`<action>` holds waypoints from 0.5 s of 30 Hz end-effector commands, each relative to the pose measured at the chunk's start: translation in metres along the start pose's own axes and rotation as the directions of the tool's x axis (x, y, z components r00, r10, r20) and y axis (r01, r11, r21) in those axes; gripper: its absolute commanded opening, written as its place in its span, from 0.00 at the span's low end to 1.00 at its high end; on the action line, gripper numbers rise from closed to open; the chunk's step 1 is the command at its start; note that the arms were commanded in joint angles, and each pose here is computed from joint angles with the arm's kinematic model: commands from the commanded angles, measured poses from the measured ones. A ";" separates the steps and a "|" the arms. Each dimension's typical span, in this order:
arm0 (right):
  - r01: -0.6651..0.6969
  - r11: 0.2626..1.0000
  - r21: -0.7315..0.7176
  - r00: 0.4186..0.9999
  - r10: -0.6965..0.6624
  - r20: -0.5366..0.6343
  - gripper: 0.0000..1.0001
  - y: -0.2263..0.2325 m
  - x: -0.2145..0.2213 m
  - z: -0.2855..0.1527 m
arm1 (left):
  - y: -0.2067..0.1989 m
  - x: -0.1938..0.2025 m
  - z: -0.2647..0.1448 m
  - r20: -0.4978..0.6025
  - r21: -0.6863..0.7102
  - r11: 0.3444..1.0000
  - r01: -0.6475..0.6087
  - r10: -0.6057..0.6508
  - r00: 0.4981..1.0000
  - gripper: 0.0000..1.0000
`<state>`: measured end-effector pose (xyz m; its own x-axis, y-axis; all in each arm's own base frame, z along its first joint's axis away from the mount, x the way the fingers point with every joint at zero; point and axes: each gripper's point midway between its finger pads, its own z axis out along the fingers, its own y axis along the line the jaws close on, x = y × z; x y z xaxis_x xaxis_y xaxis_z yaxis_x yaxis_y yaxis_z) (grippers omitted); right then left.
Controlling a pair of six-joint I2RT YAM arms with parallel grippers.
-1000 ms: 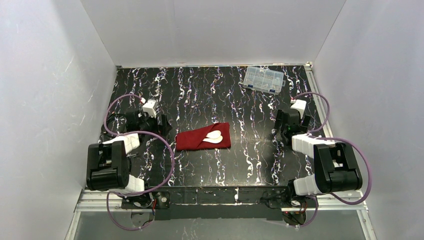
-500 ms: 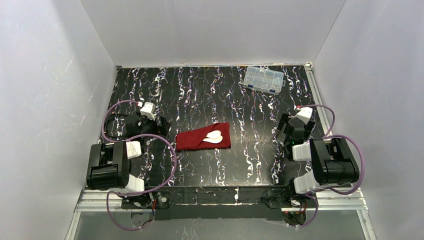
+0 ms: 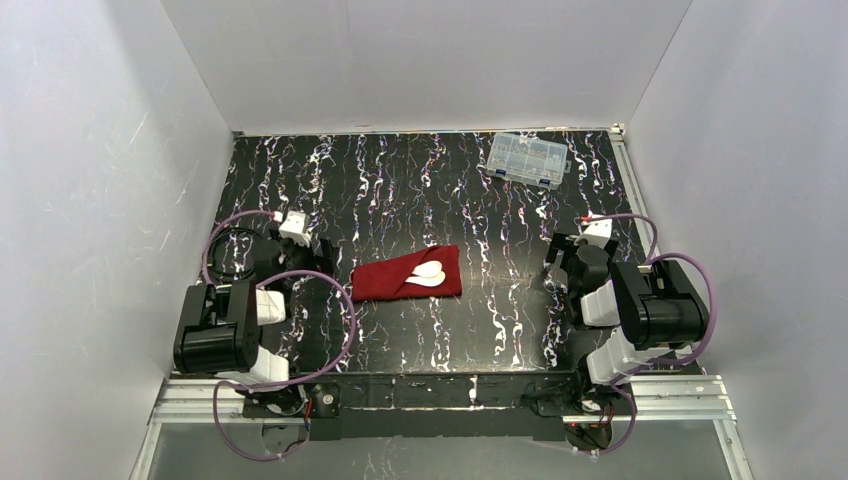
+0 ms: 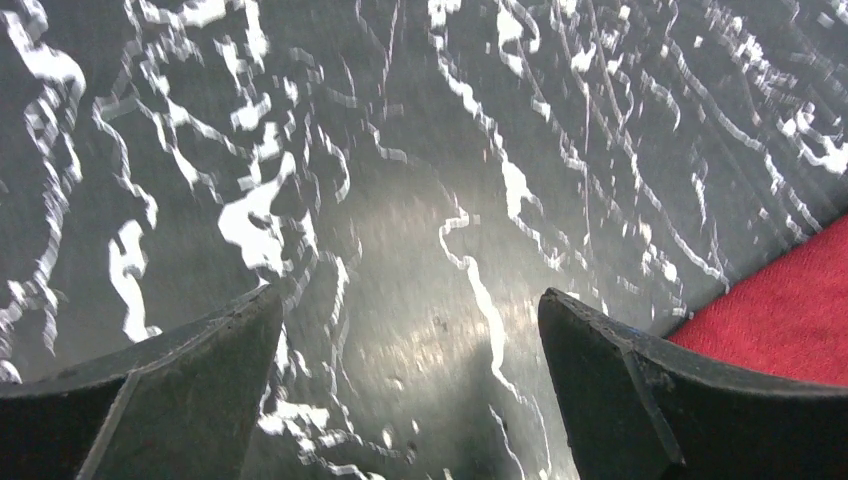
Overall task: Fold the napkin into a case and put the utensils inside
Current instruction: Reset both arms
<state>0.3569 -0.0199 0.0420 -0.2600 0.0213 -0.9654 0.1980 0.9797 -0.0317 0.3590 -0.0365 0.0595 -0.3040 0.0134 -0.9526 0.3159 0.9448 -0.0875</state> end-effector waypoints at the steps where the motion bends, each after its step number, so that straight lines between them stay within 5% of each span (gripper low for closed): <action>1: 0.013 1.000 -0.027 0.993 -0.009 0.119 0.99 0.007 -0.026 -0.005 | 0.003 -0.001 -0.002 0.029 -0.060 0.997 -0.044 0.046 0.999 0.99; 6: 0.068 0.997 -0.043 0.998 -0.067 0.019 0.99 0.016 -0.017 0.015 | 0.009 -0.002 0.002 0.022 -0.084 0.996 -0.009 0.011 1.000 0.98; 15: 0.076 0.995 -0.061 0.996 -0.073 0.049 0.99 0.019 -0.020 0.009 | 0.010 -0.002 0.000 0.027 -0.088 0.996 -0.011 0.014 1.000 0.98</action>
<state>0.3717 -0.0084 0.0484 -0.2647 -0.0315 -0.9638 0.1425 0.9872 -0.0714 0.3540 -0.0308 0.0449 -0.3285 0.0156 -0.9444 0.2509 0.9654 -0.0713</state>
